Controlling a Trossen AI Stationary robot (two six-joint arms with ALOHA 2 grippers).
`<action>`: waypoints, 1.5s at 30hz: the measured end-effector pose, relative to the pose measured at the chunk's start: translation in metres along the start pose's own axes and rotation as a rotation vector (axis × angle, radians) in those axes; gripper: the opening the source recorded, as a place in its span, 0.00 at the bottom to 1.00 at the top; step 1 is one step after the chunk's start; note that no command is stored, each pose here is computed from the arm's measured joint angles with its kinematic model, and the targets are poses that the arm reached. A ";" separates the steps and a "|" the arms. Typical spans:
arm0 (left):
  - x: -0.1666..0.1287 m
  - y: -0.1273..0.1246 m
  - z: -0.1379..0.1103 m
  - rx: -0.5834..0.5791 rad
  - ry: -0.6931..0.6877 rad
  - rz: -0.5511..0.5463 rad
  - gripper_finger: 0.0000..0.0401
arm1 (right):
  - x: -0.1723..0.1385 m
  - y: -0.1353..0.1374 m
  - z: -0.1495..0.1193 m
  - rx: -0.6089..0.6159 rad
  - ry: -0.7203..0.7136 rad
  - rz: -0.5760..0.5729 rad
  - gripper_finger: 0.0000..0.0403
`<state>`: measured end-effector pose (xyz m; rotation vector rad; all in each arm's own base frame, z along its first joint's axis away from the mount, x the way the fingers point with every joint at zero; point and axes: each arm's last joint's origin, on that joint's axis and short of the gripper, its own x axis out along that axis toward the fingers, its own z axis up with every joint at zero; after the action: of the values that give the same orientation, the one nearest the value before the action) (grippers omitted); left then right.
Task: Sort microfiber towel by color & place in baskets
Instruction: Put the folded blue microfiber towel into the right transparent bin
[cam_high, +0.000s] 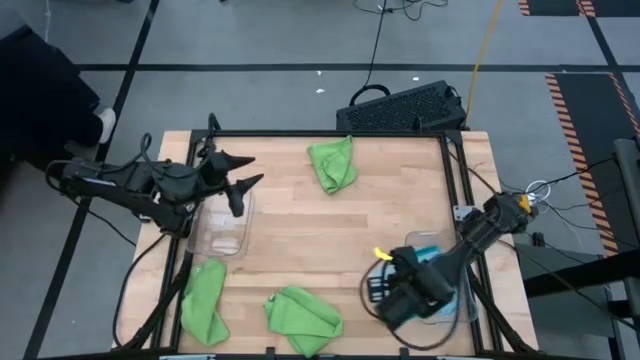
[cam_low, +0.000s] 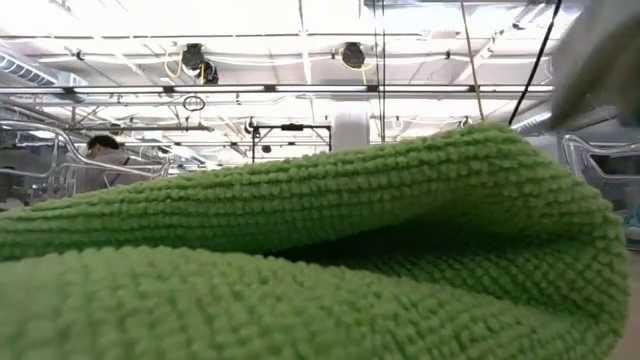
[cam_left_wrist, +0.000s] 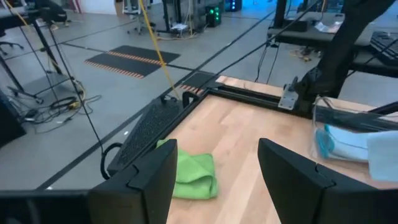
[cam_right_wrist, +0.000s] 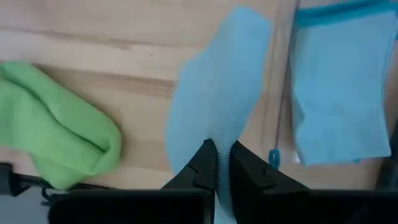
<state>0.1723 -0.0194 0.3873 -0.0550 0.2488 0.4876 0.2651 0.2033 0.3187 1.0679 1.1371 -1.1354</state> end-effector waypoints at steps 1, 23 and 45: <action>0.003 -0.002 0.000 0.004 0.003 0.004 0.57 | 0.003 -0.006 -0.002 -0.002 0.011 0.005 0.04; 0.089 -0.077 -0.016 0.056 -0.058 -0.107 0.57 | 0.113 -0.162 0.046 -0.134 0.158 0.094 0.04; 0.134 -0.108 -0.013 0.216 -0.190 0.065 0.57 | 0.104 -0.178 0.037 -0.223 0.279 0.134 0.05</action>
<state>0.3343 -0.0552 0.3408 0.2104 0.1158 0.5248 0.0991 0.1338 0.2111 1.1316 1.3537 -0.7497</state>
